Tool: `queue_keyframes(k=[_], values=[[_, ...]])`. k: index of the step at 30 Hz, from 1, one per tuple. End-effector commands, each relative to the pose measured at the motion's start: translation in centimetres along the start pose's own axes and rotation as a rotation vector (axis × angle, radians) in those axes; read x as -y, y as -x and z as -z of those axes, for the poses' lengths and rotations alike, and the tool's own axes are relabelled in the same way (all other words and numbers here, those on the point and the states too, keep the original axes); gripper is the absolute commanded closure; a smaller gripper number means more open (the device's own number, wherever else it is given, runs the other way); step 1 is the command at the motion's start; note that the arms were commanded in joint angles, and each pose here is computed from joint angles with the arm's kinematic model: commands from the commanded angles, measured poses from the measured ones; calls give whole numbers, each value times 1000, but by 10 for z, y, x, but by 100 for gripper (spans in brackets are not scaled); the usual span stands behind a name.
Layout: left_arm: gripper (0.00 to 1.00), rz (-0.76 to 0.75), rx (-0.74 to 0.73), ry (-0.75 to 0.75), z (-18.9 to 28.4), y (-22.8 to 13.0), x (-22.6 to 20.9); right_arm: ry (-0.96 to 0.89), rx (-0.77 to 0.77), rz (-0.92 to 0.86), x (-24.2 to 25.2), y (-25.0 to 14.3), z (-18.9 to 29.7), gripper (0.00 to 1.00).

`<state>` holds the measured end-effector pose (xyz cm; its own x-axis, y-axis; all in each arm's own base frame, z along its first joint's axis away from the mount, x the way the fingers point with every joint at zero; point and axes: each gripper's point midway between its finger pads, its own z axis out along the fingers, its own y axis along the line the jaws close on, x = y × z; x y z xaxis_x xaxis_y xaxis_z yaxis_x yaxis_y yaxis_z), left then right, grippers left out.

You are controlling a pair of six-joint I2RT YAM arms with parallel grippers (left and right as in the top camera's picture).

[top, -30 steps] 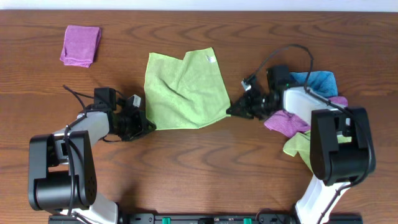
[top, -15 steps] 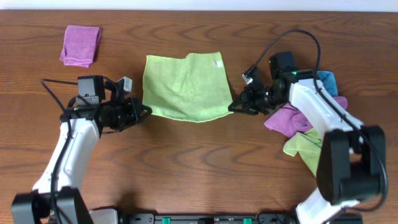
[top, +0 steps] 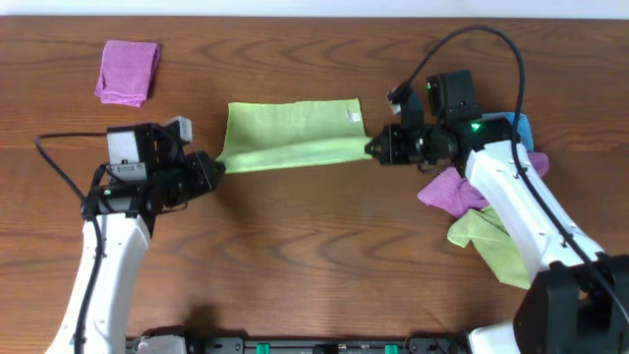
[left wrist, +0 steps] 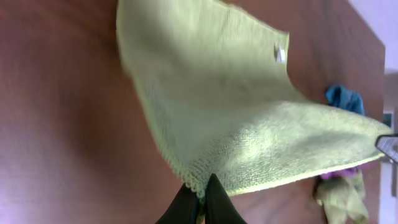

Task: Fold the cloth
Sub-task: 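Lift the near edge and fold it over toward the far edge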

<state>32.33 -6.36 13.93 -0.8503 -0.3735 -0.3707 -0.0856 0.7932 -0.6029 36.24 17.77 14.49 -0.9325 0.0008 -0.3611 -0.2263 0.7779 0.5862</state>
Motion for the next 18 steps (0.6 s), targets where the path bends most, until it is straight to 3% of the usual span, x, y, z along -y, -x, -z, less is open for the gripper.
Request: queue_keyframes(k=[1, 10, 18], values=[[94, 34, 6, 50, -19, 11, -15, -25, 23, -45, 11, 13, -16, 98], [94, 52, 54, -42, -83, 47, -27, -22, 108, -72, 40, 45, -53, 98], [94, -10, 106, -86, -115, 110, -18, 15, 335, -70, 49, 105, -57, 98]])
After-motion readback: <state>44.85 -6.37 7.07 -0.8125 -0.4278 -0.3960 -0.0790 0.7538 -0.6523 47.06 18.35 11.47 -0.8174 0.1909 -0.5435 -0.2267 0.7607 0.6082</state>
